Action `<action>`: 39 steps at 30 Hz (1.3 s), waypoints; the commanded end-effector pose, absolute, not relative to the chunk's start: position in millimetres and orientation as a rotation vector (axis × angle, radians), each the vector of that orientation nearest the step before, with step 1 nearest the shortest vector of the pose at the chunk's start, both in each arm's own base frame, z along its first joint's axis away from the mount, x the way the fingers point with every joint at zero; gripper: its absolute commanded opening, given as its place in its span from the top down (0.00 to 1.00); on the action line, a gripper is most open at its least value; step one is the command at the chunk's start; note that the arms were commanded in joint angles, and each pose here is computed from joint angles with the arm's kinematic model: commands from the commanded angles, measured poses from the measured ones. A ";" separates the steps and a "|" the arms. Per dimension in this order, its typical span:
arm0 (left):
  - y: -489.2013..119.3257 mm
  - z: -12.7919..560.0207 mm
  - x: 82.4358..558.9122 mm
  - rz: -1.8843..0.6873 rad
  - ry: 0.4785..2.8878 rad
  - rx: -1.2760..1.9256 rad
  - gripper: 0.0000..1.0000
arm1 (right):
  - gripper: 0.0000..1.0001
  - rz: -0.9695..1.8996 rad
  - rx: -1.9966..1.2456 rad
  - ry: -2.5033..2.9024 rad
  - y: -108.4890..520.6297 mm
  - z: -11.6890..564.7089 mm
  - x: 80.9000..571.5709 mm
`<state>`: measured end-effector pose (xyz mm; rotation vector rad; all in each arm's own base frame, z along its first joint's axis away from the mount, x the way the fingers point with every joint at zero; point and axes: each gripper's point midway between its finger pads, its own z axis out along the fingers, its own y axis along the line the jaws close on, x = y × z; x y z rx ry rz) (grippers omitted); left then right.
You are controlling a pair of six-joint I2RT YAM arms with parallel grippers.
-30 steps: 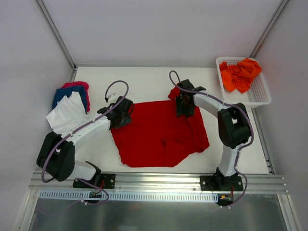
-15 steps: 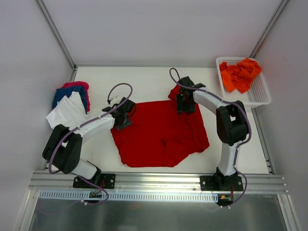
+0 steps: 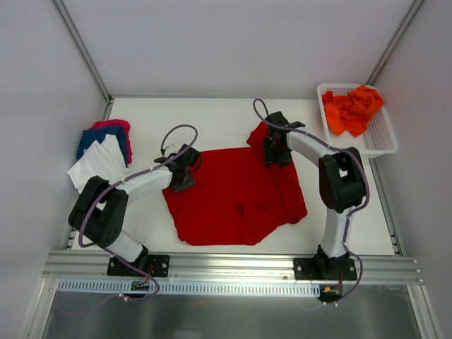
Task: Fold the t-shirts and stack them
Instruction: Flatten the tshirt out
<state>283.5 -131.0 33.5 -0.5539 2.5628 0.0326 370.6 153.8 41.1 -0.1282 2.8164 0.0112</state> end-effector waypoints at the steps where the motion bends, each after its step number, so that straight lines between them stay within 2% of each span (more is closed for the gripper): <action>1: -134.0 26.4 279.8 0.012 2.588 -0.550 0.83 | 0.49 -0.022 -0.143 2.870 146.2 30.9 361.2; 3: -134.4 25.0 278.8 0.009 2.592 -0.553 0.89 | 0.49 -0.018 -0.145 2.879 146.2 28.5 358.4; 7: -133.2 21.9 275.6 0.013 2.601 -0.554 0.94 | 0.53 -0.010 -0.150 2.903 145.1 23.6 349.5; 10: -133.1 20.3 274.6 0.017 2.604 -0.554 1.00 | 0.80 -0.027 -0.148 2.914 141.1 20.6 345.0; 11: -132.7 19.8 274.6 0.018 2.605 -0.556 1.00 | 0.98 -0.042 -0.147 2.915 139.0 19.5 344.2; 12: -132.9 19.8 274.0 0.015 2.607 -0.556 1.00 | 1.00 -0.051 -0.146 2.913 137.7 19.8 343.9; 16: -131.6 17.2 271.9 0.026 2.613 -0.553 1.00 | 0.99 -0.112 -0.135 2.889 126.8 28.5 341.0; 25: -130.6 14.2 271.3 0.035 2.620 -0.560 1.00 | 1.00 -0.333 -0.059 2.837 56.8 71.4 345.7; 39: -126.2 15.1 271.0 0.041 2.624 -0.548 1.00 | 1.00 -0.535 0.135 2.902 -20.9 68.2 331.4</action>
